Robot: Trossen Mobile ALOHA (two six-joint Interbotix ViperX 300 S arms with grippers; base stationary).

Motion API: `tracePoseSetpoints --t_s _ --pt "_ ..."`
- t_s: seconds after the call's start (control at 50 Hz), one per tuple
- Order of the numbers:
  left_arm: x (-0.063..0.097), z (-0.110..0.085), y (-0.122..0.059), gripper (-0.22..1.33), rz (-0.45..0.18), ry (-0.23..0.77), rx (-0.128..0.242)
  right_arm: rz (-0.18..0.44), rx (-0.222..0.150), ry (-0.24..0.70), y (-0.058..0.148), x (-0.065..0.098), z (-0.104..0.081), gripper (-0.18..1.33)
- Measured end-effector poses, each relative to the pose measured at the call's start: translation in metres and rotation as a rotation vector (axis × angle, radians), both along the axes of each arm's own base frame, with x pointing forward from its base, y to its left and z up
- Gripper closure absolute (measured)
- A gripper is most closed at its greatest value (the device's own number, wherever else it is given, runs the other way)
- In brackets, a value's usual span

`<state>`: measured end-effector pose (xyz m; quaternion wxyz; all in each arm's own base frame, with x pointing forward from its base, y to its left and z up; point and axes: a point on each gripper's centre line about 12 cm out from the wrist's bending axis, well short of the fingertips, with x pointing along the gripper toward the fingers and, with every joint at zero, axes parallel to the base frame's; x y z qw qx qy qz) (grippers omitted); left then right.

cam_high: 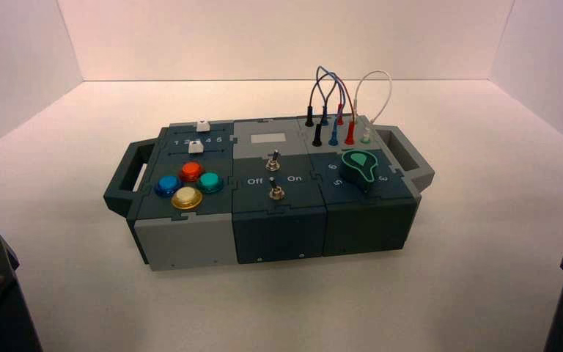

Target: Move the bottom slider to position 5.

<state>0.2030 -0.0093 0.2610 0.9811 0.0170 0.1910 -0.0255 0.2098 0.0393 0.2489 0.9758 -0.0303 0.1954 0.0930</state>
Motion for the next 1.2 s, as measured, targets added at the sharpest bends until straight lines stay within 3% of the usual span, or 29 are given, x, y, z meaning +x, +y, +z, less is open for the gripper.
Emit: tracePoseSetpoints --t_s 0.18,0.38,0.66,0.84,1.02,1.2 --pt "0.0 -0.005 -0.015 1.26 -0.075 0.127 0.01 0.104 -0.027 0.142 0.025 0.003 -0.01 1.29" --pt "0.0 -0.017 -0.027 1.26 -0.135 0.326 0.037 0.136 -0.022 0.27 0.038 0.009 -0.02 1.28" --pt "-0.011 -0.025 -0.048 1.26 -0.235 0.536 0.069 0.242 -0.04 0.346 0.065 0.003 -0.02 1.29" --pt "-0.014 -0.027 -0.051 1.26 -0.249 0.598 0.072 0.281 -0.059 0.379 0.073 -0.001 -0.025 1.29" --pt "-0.018 -0.033 -0.055 1.27 -0.261 0.662 0.065 0.343 -0.1 0.45 0.09 -0.004 -0.036 1.29" --pt "-0.018 -0.041 -0.055 1.27 -0.251 0.73 0.069 0.344 -0.118 0.491 0.093 0.0 -0.042 1.29"
